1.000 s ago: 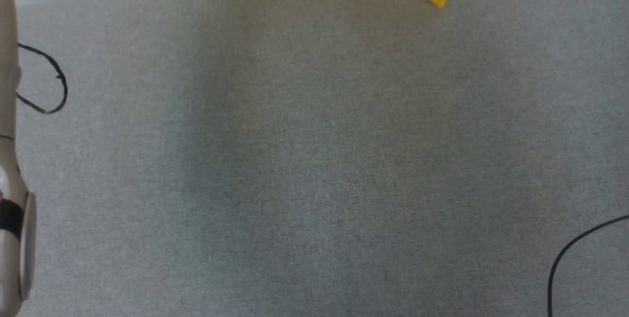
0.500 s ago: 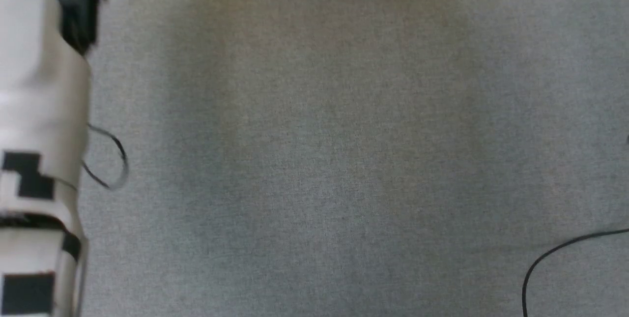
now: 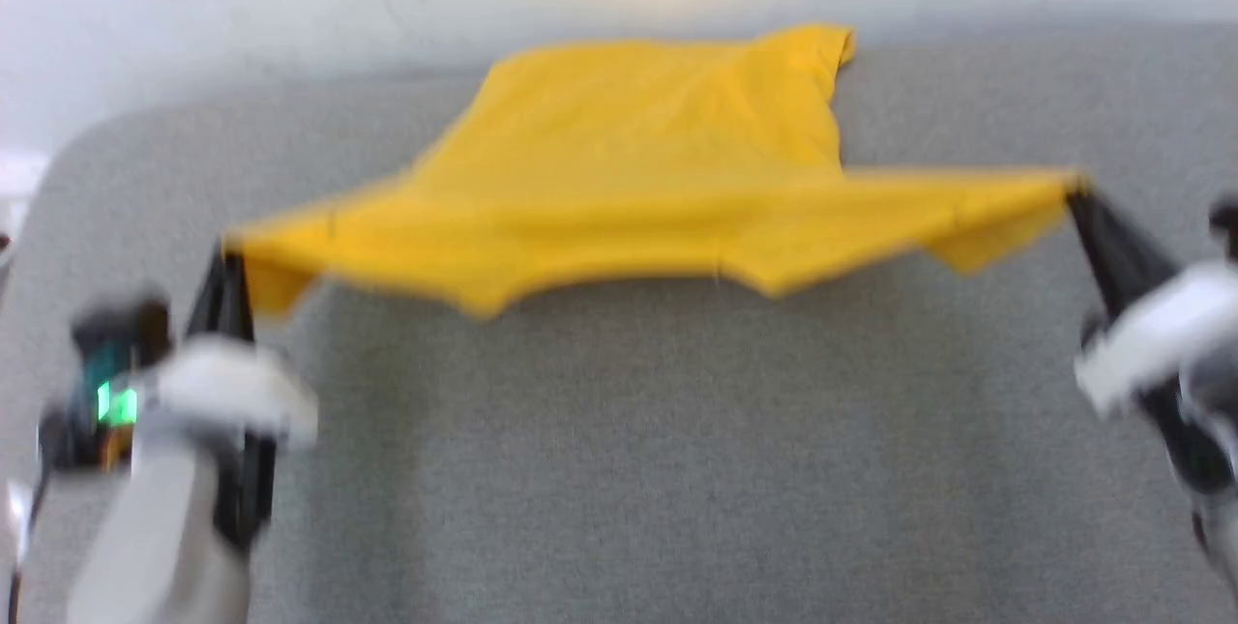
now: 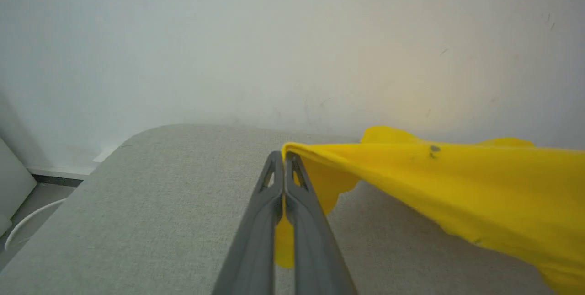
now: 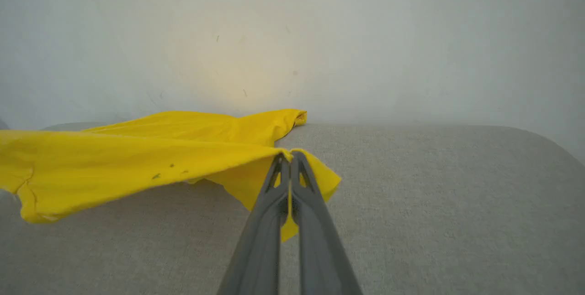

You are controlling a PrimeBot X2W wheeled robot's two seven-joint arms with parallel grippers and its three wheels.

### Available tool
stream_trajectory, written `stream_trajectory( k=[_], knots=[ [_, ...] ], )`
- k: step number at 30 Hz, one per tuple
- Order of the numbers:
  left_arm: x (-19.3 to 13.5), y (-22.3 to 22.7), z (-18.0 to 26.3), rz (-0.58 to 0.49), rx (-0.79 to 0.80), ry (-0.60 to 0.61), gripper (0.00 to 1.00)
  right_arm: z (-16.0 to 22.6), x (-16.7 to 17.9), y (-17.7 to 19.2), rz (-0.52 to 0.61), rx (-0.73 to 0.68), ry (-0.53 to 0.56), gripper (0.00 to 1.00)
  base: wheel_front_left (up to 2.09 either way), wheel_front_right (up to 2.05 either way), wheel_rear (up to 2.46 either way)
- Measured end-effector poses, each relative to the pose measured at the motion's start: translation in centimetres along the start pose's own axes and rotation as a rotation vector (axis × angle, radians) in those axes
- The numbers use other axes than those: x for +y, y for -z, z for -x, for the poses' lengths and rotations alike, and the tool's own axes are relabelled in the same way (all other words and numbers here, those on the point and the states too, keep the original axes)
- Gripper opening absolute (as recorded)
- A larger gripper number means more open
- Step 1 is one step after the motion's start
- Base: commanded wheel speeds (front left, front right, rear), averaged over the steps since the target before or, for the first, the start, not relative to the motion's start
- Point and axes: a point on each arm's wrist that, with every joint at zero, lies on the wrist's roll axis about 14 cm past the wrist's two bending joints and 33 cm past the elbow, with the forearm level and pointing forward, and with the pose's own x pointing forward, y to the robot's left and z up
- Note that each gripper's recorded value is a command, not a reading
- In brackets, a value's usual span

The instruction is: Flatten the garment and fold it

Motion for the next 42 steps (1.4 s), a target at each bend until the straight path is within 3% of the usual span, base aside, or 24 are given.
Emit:
stream_trajectory(
  k=[11, 15, 22, 23, 24, 25, 28, 33, 37, 42],
  knots=[
    [2.3, 1.9, 14.3, -0.002, 0.162, -0.128, 0.00, 13.7, 0.6, 4.7, -0.163, 0.104, 0.145, 0.00, 0.00, 0.00, 0.00],
    [2.9, 4.0, 17.9, 0.004, 0.282, -0.173, 0.00, 16.6, 1.1, 7.7, -0.227, 0.211, 0.207, 0.00, 0.00, 0.00, 0.00],
    [2.3, 8.0, 21.7, 0.066, 0.462, -0.216, 0.00, 20.0, 0.4, 13.4, -0.206, 0.436, 0.288, 0.00, 0.00, 0.00, 0.00],
    [2.2, 8.3, 21.9, 0.078, 0.471, -0.219, 0.00, 20.4, 0.8, 14.5, -0.203, 0.486, 0.279, 0.17, 0.00, 0.00, 0.00],
    [1.9, 8.6, 22.1, 0.088, 0.477, -0.218, 0.00, 20.7, 1.9, 15.9, -0.206, 0.555, 0.243, 0.44, 0.00, 0.00, 0.00],
    [1.6, 8.8, 22.1, 0.101, 0.475, -0.214, 0.00, 20.9, 2.8, 16.9, -0.207, 0.599, 0.206, 1.00, 0.00, 0.00, 0.00],
    [1.0, 9.2, 22.0, 0.127, 0.462, -0.212, 0.00, 19.9, 4.3, 17.0, -0.234, 0.592, 0.146, 1.00, 0.00, 0.00, 0.00],
    [0.6, 8.3, 20.9, 0.153, 0.380, -0.221, 0.00, 14.0, 4.3, 11.3, -0.316, 0.317, 0.103, 1.00, 0.00, 0.00, 0.00],
    [0.5, 7.6, 20.1, 0.164, 0.335, -0.221, 0.00, 9.3, 1.4, 7.8, -0.290, 0.171, 0.144, 1.00, 0.00, 0.00, 0.00],
    [-0.3, 6.6, 18.4, 0.164, 0.283, -0.194, 0.00, 1.4, 0.2, 5.8, -0.233, 0.152, 0.117, 1.00, 0.00, 0.00, 0.00]
  ],
)
